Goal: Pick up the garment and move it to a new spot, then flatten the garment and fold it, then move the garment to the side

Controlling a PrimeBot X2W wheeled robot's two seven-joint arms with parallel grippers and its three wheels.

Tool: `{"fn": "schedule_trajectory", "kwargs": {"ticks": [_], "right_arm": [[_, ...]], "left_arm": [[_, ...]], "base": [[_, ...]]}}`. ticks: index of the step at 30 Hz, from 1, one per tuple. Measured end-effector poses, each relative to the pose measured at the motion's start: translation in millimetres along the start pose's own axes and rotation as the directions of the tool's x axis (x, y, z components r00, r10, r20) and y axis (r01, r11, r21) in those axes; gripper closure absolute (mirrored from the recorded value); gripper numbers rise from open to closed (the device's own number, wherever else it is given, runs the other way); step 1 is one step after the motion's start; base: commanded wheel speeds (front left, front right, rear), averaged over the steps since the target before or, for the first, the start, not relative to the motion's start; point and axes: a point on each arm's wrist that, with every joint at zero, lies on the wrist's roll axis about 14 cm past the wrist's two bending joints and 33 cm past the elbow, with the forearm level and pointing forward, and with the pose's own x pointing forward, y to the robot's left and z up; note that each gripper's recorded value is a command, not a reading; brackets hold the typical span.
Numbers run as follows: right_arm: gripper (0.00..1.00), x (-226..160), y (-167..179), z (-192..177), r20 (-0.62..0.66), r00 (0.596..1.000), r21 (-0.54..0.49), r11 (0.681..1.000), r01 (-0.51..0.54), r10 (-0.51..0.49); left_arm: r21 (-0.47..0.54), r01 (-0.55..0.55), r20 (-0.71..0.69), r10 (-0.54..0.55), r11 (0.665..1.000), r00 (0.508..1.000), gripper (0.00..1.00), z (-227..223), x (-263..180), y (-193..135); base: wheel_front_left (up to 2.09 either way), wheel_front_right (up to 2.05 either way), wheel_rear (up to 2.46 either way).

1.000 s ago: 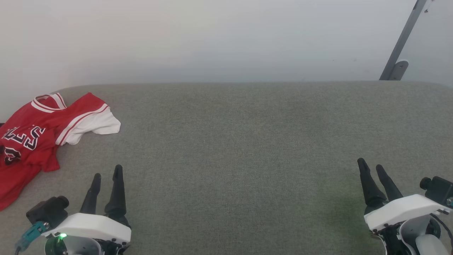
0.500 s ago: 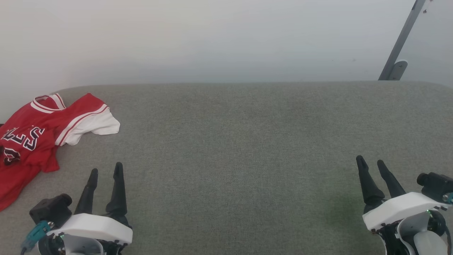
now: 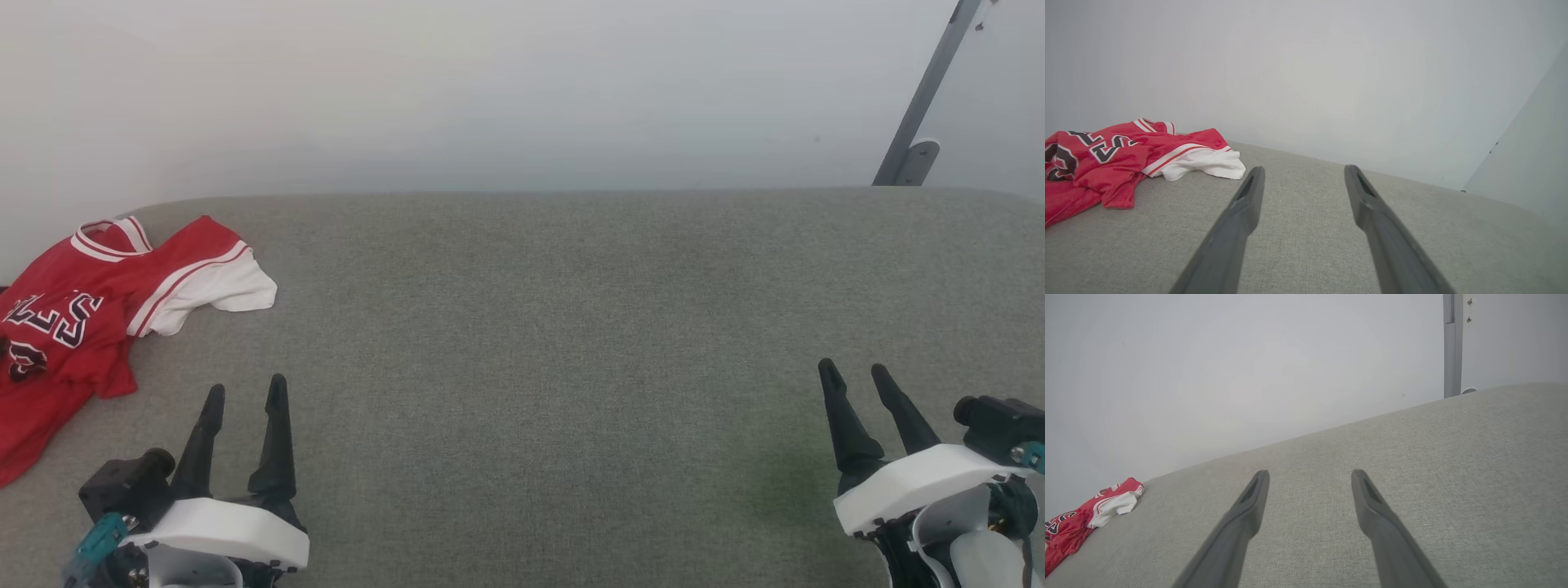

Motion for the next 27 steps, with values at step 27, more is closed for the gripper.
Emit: {"fn": "schedule_trajectory", "kwargs": {"ticks": [27], "right_arm": [[0.0, 0.8, 3.4, 6.2, 0.019, 0.999, -0.145, 0.989, -0.029, 0.032]], "left_arm": [[0.156, 0.042, 0.033, -0.048, 0.987, 0.998, 0.0, 6.1, -0.4, -5.4]], "base": [[0.0, 0.0, 0.0]]}}
